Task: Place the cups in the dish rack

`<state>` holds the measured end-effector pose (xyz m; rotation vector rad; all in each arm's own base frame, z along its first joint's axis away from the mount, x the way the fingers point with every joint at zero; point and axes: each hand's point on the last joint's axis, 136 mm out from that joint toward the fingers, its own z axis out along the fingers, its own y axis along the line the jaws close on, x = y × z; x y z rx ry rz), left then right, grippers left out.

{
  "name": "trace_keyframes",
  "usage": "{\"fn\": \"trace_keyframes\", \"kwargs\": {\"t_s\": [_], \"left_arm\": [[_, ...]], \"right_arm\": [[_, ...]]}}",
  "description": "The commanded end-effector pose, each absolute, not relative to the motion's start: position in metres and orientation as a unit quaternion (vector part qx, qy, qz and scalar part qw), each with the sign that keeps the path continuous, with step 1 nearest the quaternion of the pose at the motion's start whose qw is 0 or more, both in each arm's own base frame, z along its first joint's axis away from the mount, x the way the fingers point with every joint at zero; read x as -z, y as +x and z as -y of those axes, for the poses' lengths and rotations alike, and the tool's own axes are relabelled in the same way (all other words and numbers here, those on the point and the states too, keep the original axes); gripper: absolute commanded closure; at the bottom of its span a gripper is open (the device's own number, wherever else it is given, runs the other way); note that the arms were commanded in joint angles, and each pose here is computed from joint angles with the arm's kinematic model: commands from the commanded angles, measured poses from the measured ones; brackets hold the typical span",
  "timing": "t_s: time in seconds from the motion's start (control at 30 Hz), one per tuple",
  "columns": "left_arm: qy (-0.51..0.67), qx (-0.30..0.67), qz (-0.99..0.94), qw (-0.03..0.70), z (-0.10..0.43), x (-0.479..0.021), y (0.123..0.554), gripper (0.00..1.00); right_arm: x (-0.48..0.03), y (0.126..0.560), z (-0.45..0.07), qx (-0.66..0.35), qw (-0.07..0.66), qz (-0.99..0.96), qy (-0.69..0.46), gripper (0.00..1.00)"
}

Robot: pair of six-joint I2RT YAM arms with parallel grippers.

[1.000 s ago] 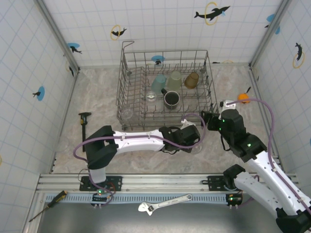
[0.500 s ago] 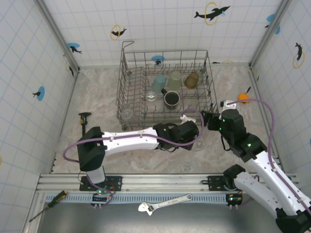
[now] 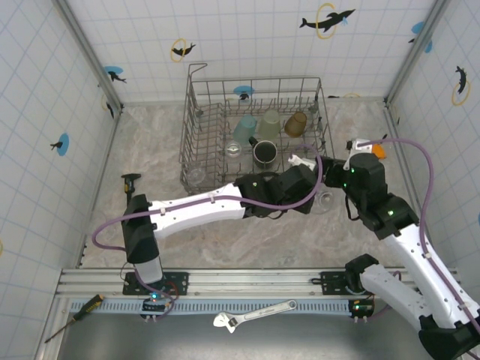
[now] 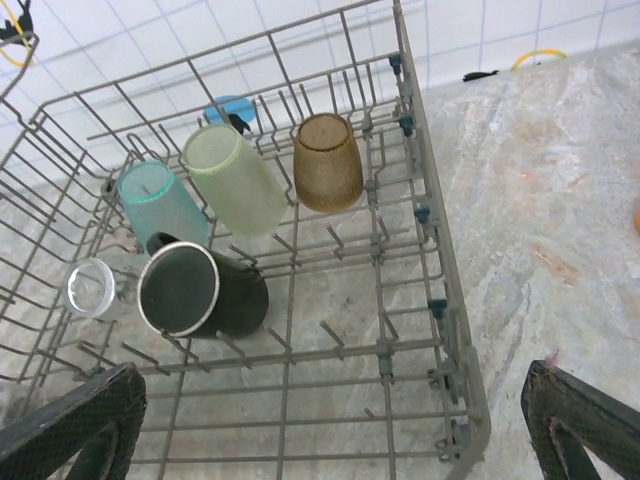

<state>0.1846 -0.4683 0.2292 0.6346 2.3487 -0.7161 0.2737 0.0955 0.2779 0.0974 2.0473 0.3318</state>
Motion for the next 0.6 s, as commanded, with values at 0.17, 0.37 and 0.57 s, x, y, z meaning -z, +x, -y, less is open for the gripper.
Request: {"fn": "trace_keyframes", "kwargs": {"t_s": [0.17, 0.37, 0.57], "left_arm": [[0.215, 0.295, -0.871, 0.328, 0.459, -0.265, 0.222, 1.0], [0.18, 0.295, -0.871, 0.348, 0.425, -0.28, 0.261, 1.0], [0.132, 0.269, -0.872, 0.387, 0.38, -0.287, 0.307, 1.0]], "right_arm": [[-0.33, 0.291, -0.099, -0.152, 0.542, -0.826, 0.026, 0.0], [-0.332, 0.308, -0.107, -0.189, 0.522, -0.831, 0.019, 0.0], [-0.345, 0.322, -0.119, -0.262, 0.512, -0.818, 0.016, 0.0]]}}
